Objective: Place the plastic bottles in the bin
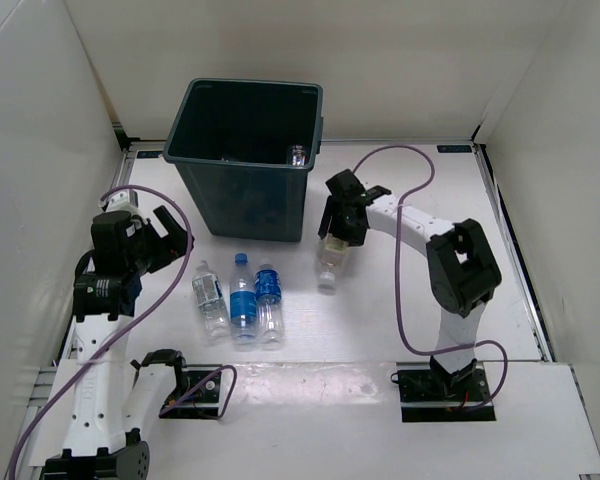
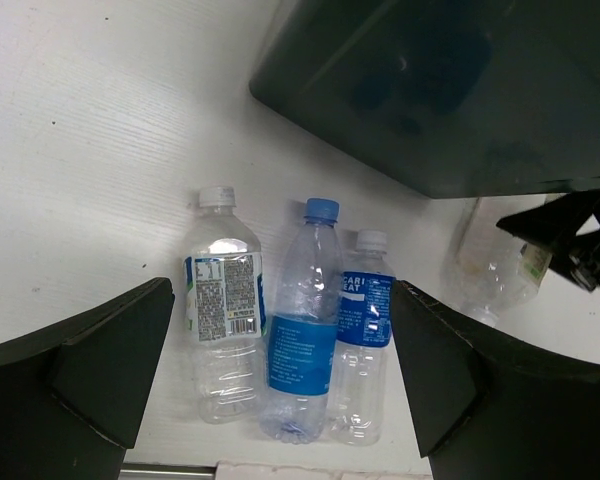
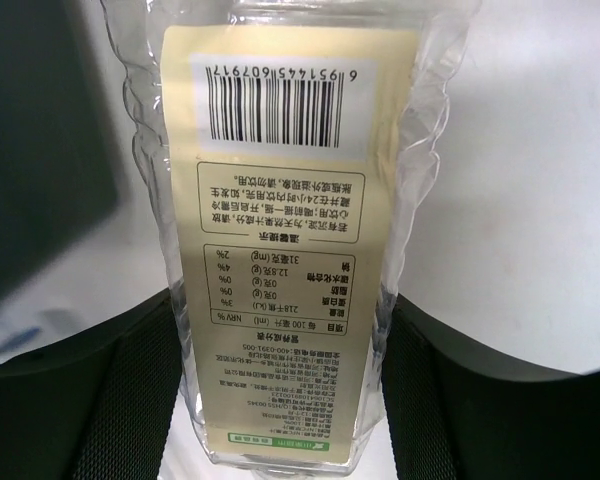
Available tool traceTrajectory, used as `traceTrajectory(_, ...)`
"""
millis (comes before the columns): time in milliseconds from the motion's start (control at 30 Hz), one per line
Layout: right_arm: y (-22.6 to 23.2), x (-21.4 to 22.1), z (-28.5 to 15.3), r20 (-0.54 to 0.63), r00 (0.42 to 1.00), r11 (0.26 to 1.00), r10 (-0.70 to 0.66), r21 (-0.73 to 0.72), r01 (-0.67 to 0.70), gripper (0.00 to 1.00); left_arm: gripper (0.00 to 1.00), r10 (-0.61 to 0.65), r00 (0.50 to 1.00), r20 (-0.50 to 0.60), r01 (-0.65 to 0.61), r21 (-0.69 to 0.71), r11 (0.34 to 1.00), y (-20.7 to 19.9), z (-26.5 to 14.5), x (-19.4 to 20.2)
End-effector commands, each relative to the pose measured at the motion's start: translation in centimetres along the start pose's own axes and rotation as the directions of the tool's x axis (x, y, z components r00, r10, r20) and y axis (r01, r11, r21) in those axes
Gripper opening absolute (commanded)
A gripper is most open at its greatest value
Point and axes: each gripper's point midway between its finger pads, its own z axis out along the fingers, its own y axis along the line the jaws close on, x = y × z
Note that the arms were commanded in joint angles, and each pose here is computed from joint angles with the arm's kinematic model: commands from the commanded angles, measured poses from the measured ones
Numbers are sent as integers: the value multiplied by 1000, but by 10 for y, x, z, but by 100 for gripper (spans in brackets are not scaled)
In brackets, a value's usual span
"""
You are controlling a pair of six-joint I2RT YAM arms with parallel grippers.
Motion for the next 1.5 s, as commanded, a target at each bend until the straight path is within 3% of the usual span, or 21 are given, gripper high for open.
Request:
traceTrajectory(0,-18,10,-11,48,996,994,77,77,-81,13,100,-7,1000,0,7,10,1000,-1,3,-2)
traceTrajectory(133,-34,3,-41,179,973,978,147,121,-170,0,100,-9,1000,-4,9,6,1000,0,4,-1)
traceTrajectory(233,-34,-7,-71,313,933,967,175,122,-223,0,100,-12,1000,-4,12,16,1000,-2,3,-1)
traceTrajectory(433,-52,-6,-107,445,872,938,201,168,-302,0,100,-9,1000,-7,9,16,1000,-2,4,-1)
traceTrajectory(667,-50,-13,-178,596,772,946,219,62,-317,0,100,-11,1000,15,11,12,1000,0,0,-3)
traceTrajectory(800,-58,-32,-243,703,667,951,245,-41,-306,0,100,-10,1000,17,9,12,1000,0,-1,-3)
traceTrajectory(967,-38,-58,-303,770,587,968,249,-192,-160,0,100,-15,999,36,14,19,1000,0,-5,-4)
traceTrajectory(1000,-37,-62,-310,790,579,979,203,-169,-114,0,100,-12,999,42,11,25,1000,-1,-6,-5)
traceTrajectory(1033,-23,-78,-332,822,518,970,237,-232,-76,0,100,-16,999,46,15,24,1000,-1,-7,-5)
traceTrajectory(1100,-11,-88,-346,837,507,969,207,-245,9,0,100,-17,999,48,15,29,999,-2,-7,-5)
traceTrajectory(1133,0,-105,-375,859,458,959,227,-278,46,0,100,-17,999,45,16,32,999,-2,-8,-5)
traceTrajectory(1167,18,-108,-373,855,477,952,206,-287,103,0,100,-16,999,42,15,42,999,-4,-8,-4)
traceTrajectory(1200,27,-123,-413,875,412,934,254,-333,131,0,100,-15,999,41,13,43,999,-4,-8,-3)
traceTrajectory(1233,40,-124,-409,892,408,943,194,-284,174,0,100,-16,999,43,14,47,999,-5,-9,-4)
traceTrajectory(1300,67,-126,-421,912,349,939,216,-292,181,0,100,-17,999,50,14,53,999,-5,-11,-3)
traceTrajectory(1333,72,-136,-442,946,255,943,199,-256,215,0,100,-19,998,53,16,53,998,-5,-12,-4)
traceTrajectory(1400,78,-146,-474,947,170,925,271,-305,226,0,100,-15,998,60,12,56,998,-5,-13,-4)
traceTrajectory(1467,102,-150,-454,950,226,924,215,-272,268,0,100,-21,998,57,18,62,998,-6,-14,-3)
